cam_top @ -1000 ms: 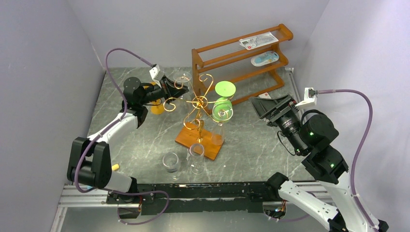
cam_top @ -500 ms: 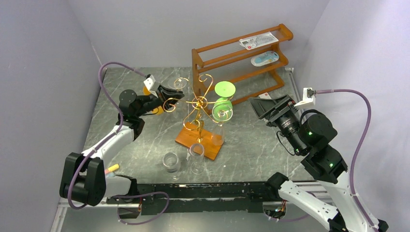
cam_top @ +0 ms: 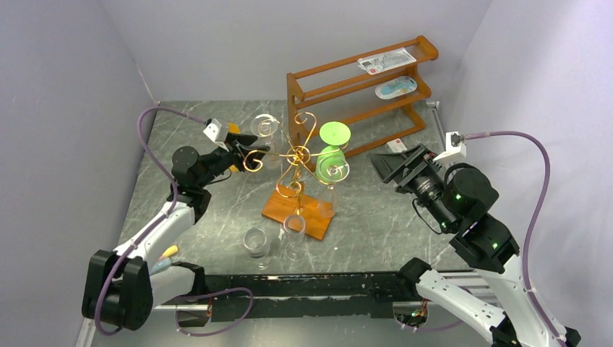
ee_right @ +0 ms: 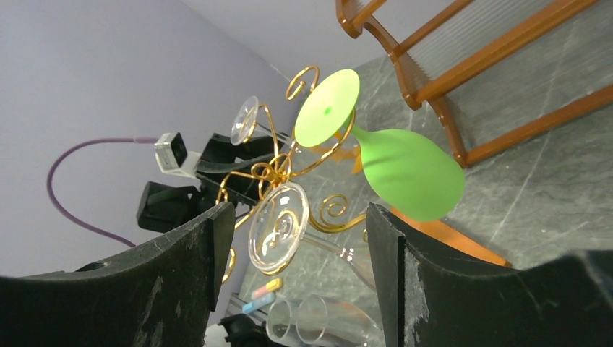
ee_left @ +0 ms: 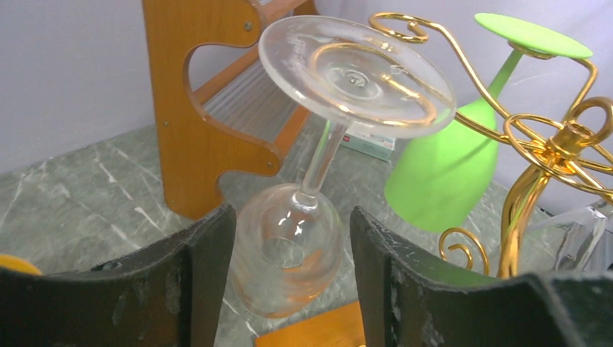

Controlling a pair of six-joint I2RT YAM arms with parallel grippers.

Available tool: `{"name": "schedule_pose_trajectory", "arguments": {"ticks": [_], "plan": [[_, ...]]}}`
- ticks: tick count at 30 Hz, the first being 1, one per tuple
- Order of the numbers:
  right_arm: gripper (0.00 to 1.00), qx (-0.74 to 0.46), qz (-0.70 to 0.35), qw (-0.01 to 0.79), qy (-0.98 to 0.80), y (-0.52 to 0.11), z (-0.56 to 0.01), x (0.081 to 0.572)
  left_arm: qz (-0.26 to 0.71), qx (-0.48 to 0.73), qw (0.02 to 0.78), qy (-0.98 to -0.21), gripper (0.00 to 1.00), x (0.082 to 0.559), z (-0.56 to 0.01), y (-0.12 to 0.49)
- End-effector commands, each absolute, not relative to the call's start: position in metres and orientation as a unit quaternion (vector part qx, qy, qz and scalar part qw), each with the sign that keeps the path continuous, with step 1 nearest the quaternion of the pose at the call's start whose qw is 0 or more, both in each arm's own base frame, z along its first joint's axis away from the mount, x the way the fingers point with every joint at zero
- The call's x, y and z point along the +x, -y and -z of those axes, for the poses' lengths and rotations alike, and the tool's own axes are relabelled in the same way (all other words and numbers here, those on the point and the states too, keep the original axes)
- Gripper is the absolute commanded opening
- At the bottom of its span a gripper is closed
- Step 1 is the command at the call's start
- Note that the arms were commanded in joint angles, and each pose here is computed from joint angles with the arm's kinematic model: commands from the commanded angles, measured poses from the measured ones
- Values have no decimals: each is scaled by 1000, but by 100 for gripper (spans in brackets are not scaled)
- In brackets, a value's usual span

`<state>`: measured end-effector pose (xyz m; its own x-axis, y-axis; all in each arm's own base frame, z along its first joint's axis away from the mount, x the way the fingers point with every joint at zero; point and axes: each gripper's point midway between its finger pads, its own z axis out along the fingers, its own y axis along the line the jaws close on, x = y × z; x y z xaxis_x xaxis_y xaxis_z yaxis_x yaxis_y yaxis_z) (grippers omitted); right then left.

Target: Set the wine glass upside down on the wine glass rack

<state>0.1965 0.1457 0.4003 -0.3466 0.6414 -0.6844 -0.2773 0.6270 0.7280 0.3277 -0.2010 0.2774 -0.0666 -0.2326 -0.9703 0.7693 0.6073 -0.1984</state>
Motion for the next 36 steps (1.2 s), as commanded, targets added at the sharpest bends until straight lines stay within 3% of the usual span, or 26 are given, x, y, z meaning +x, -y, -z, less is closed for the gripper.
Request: {"name": "schedule_pose_trajectory", "arguments": {"ticks": [1, 16, 25, 33, 36], "plan": [[71, 97, -400, 564, -716, -144, -404, 191, 365, 177, 653, -639, 65, 327, -276, 188], [73, -29, -337, 570, -749, -167, -399, 207, 247, 36, 584, -773, 77, 314, -258, 130], [74, -131, -363, 535, -752, -200, -388, 201, 175, -9, 543, -821, 76, 298, -246, 100], [71, -256, -368, 519, -728, -213, -407, 179, 168, -20, 559, -811, 78, 288, -281, 91], [69, -293, -368, 513, -718, -217, -413, 173, 176, -17, 569, -803, 85, 289, -299, 94]]}}
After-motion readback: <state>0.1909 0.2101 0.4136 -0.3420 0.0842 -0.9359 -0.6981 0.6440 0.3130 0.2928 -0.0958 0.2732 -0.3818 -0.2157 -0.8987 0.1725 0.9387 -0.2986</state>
